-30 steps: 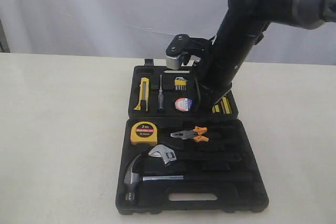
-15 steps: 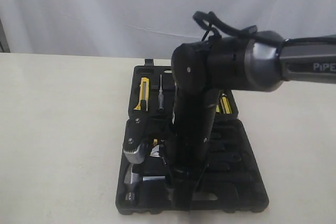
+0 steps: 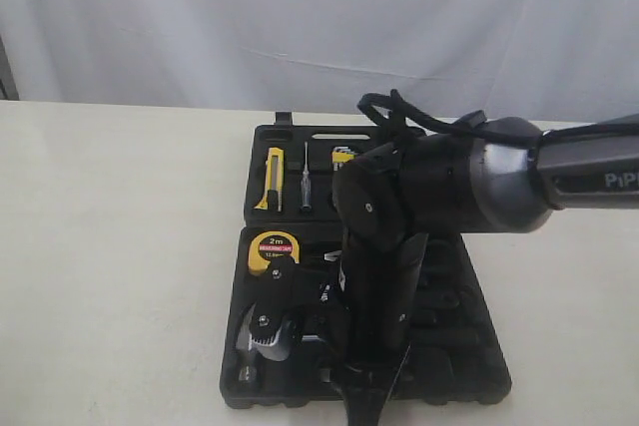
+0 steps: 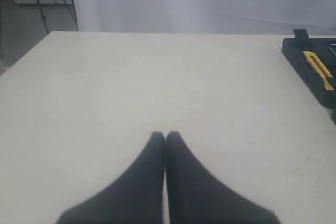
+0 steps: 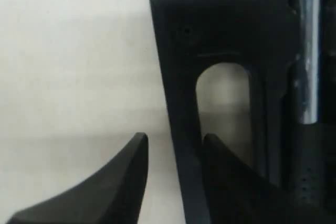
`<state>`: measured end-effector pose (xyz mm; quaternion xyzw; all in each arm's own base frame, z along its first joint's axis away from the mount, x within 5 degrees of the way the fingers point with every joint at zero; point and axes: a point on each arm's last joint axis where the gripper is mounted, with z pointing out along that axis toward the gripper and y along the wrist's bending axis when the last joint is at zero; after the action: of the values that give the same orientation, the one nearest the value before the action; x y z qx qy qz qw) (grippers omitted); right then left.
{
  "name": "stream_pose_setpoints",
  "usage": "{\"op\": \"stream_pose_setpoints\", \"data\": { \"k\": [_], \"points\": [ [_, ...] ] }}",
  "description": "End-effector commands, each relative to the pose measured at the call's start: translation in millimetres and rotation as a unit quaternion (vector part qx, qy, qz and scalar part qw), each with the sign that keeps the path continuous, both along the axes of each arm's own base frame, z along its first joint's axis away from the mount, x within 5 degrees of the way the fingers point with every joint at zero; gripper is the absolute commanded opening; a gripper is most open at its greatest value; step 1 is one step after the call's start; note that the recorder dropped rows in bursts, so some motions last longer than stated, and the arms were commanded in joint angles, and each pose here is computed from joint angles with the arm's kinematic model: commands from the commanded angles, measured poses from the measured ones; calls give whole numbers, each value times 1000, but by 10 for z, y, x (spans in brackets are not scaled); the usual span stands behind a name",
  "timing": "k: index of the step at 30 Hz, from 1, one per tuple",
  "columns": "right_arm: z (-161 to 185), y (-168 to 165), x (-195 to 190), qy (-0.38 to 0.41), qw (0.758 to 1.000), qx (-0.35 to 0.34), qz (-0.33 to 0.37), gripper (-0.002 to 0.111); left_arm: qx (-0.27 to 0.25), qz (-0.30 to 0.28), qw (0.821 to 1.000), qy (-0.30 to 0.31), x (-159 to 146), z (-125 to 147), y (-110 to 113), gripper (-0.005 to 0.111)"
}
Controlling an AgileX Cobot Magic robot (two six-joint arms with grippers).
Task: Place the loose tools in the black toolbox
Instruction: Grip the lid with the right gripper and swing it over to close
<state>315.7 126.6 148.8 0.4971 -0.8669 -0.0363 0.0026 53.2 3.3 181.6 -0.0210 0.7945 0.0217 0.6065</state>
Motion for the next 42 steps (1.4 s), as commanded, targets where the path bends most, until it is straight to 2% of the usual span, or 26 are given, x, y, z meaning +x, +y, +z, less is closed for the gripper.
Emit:
{"op": "stream_pose_setpoints", "data": {
  "k": [1,4,12,13,15,17,18,21,26,33,38,42],
  "points": [
    [-42,11,26,-19,1000,5,-2,45,-1,-2,1000,-6,2,7,-2,0],
    [-77,20,27,-14,1000,8,-6,51,-1,-2,1000,-6,2,7,-2,0],
    [-367,35,76,0,1000,0,-8,49,-1,-2,1000,-6,2,7,-2,0],
    [-410,33,78,4,1000,-2,-7,44,-1,-2,1000,-6,2,7,-2,0],
    [-434,28,78,6,1000,-6,-5,28,-1,-2,1000,-6,2,7,-2,0],
    [-444,19,72,9,1000,-14,3,5,-1,-2,1000,-6,2,7,-2,0],
    [-435,15,66,11,1000,-16,4,0,-1,-2,1000,-6,2,7,-2,0],
    [-377,15,28,24,1000,-19,2,0,-1,-2,1000,-6,2,7,-2,0],
    [-123,216,-74,-5,1000,-10,22,0,-1,-2,1000,-6,2,7,-2,0],
    [414,579,-369,-82,995,-1,59,0,-1,-2,1000,-6,2,7,-2,0],
    [781,539,-426,-161,986,-20,44,0,-1,-2,1000,-6,2,7,-2,0],
    [1184,482,-443,-210,978,-2,12,0,-1,-2,1000,-6,2,7,-2,0]
  ]
}}
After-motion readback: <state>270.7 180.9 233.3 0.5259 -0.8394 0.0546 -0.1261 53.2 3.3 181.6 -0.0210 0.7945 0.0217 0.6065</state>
